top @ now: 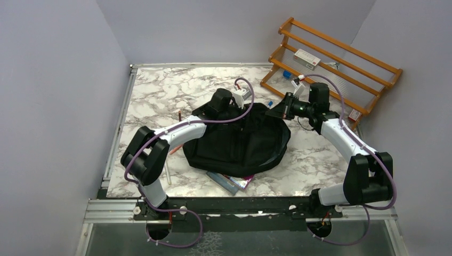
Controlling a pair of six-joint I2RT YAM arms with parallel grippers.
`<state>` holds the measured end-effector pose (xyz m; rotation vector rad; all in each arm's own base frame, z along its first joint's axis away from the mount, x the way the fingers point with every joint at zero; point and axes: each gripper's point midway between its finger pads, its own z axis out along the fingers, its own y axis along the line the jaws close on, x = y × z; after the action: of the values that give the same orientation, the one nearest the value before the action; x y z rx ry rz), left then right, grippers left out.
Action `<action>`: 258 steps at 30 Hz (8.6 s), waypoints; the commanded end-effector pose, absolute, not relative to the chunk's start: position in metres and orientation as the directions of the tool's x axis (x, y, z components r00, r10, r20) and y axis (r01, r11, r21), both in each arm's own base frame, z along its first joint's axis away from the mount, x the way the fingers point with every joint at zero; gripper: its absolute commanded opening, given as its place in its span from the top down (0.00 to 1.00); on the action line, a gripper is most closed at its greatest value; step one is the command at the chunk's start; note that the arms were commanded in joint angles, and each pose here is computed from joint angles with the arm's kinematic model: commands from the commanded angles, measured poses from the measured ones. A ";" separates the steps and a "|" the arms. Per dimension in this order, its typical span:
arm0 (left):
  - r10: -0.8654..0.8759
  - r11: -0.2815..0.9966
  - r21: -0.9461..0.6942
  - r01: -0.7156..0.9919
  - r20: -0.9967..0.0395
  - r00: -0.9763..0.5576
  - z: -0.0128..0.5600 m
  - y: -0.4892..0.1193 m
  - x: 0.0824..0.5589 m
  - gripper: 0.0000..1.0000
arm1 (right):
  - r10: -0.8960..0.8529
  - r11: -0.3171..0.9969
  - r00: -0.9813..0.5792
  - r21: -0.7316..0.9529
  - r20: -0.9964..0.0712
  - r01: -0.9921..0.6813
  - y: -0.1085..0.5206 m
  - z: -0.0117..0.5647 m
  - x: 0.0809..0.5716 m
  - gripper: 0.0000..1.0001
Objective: Pack the student bag
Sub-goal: Unzip the student bag at the center of the board, then pick up the student bag at the center of the board.
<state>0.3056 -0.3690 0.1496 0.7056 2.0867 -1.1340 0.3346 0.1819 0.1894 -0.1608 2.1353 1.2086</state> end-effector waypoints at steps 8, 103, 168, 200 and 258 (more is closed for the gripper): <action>0.046 0.584 -0.356 0.729 -0.883 -0.468 0.243 -0.345 0.321 0.29 | 0.511 0.367 -0.777 0.910 -0.369 -0.191 0.191 0.256 0.351 0.99; 0.162 0.900 -0.071 0.430 -0.861 -0.481 0.231 -0.276 0.341 1.00 | 0.284 0.959 -0.765 0.171 -0.578 0.226 0.090 0.107 0.301 0.15; 0.200 0.936 -0.011 0.351 -0.805 -0.558 0.222 -0.264 0.343 0.31 | 0.332 0.631 -0.542 0.609 -0.772 -0.481 0.199 0.307 0.294 0.99; 0.462 0.883 0.376 0.279 -0.601 -0.652 0.120 -0.238 0.336 0.34 | 0.347 0.634 -0.567 0.632 -0.747 -0.445 0.197 0.290 0.291 0.99; 0.196 0.957 0.183 0.227 -0.980 -0.036 0.458 -0.170 0.515 1.00 | 0.465 0.572 -0.390 0.606 -0.795 -0.553 0.238 0.415 0.429 0.99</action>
<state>0.4957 -0.1598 0.4093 0.3198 1.8155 0.0557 0.4169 0.2327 0.4007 -0.0290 1.7161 1.0887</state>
